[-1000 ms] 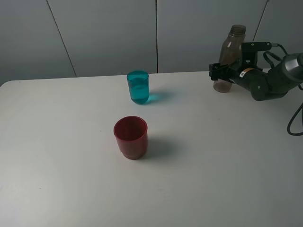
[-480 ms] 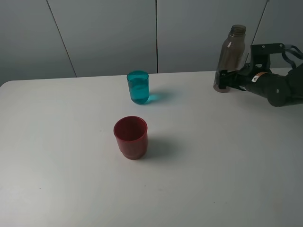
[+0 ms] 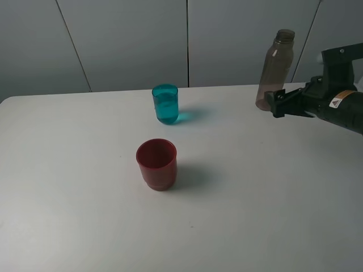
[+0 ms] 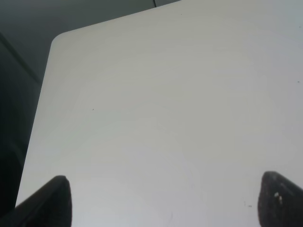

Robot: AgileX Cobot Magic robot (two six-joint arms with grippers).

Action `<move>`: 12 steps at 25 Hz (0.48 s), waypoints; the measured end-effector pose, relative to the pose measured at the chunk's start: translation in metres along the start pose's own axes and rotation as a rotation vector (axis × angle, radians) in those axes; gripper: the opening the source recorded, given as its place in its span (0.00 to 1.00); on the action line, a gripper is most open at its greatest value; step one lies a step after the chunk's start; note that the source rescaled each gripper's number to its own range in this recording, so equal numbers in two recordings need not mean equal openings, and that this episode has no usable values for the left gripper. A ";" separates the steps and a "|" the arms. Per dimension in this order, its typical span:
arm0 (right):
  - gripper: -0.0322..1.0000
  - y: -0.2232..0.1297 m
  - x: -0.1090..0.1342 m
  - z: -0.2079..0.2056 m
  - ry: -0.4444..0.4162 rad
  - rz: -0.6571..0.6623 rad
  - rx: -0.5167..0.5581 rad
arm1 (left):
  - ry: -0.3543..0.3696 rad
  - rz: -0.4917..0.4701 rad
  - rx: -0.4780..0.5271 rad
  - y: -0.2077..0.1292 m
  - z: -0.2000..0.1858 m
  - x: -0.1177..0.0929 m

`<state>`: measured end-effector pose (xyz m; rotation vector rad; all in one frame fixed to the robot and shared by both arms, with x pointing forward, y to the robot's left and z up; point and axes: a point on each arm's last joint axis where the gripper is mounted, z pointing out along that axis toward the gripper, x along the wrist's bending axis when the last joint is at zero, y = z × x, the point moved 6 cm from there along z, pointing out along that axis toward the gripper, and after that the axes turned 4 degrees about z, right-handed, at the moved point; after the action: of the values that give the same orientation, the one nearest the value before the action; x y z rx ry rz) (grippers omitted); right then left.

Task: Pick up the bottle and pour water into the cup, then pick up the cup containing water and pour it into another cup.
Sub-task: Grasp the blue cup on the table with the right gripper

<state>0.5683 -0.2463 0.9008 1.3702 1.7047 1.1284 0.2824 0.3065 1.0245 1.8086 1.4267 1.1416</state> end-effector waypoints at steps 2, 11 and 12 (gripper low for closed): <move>1.00 0.003 0.014 -0.011 0.050 -0.035 -0.013 | 0.000 0.000 0.000 0.000 0.000 0.000; 1.00 0.002 0.065 -0.024 0.220 -0.069 0.010 | 0.000 0.000 0.000 0.000 0.000 0.000; 1.00 0.002 0.070 -0.025 0.236 -0.076 0.011 | 0.000 0.000 0.000 0.000 0.000 0.000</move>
<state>0.5309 -0.1830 0.9136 1.2058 1.9141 1.2804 0.2824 0.3065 1.0245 1.8086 1.4267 1.1416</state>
